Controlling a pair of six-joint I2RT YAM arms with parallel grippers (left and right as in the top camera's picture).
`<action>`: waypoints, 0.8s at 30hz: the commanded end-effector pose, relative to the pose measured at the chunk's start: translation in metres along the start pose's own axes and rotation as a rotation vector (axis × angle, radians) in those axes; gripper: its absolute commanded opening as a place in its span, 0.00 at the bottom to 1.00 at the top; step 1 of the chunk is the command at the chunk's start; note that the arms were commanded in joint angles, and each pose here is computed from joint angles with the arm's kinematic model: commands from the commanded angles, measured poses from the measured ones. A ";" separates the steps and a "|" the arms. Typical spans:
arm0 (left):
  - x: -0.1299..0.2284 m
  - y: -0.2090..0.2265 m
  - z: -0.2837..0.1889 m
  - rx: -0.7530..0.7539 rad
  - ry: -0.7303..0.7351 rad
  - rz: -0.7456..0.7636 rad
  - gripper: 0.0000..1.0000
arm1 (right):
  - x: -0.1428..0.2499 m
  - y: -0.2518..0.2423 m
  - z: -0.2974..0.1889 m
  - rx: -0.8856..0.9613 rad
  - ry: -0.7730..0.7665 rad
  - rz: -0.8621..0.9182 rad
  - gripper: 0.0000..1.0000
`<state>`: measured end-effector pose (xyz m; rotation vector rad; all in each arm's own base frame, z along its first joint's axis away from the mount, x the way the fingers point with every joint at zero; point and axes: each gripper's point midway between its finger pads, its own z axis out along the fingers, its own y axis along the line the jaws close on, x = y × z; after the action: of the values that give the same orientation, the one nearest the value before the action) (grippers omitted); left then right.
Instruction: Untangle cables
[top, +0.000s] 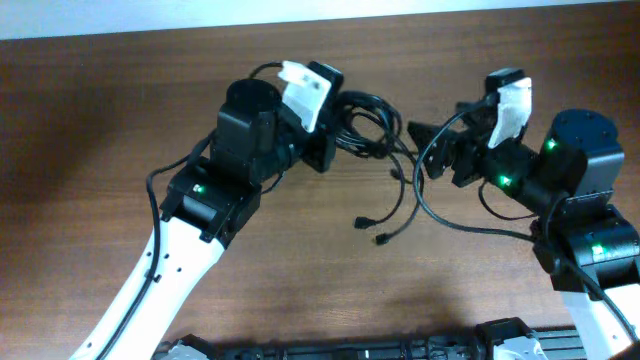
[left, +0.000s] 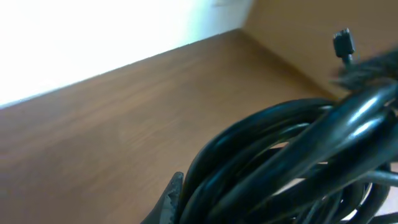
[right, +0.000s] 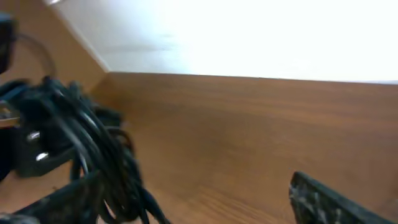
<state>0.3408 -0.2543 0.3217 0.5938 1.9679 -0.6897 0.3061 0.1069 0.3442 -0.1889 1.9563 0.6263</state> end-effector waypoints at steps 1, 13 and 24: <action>-0.010 0.035 -0.008 -0.203 -0.057 -0.184 0.00 | -0.002 -0.025 -0.003 0.143 -0.027 0.118 0.97; -0.020 0.002 -0.003 -0.042 -0.092 -0.544 0.00 | 0.014 0.011 -0.002 -0.061 0.064 0.128 0.94; -0.024 -0.032 0.002 0.025 -0.100 -0.506 0.00 | 0.021 0.002 0.004 -0.025 0.092 0.112 0.92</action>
<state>0.3318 -0.2806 0.3367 0.0770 2.0647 -1.0035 0.2968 0.1147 0.3301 -0.1249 2.0421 0.7436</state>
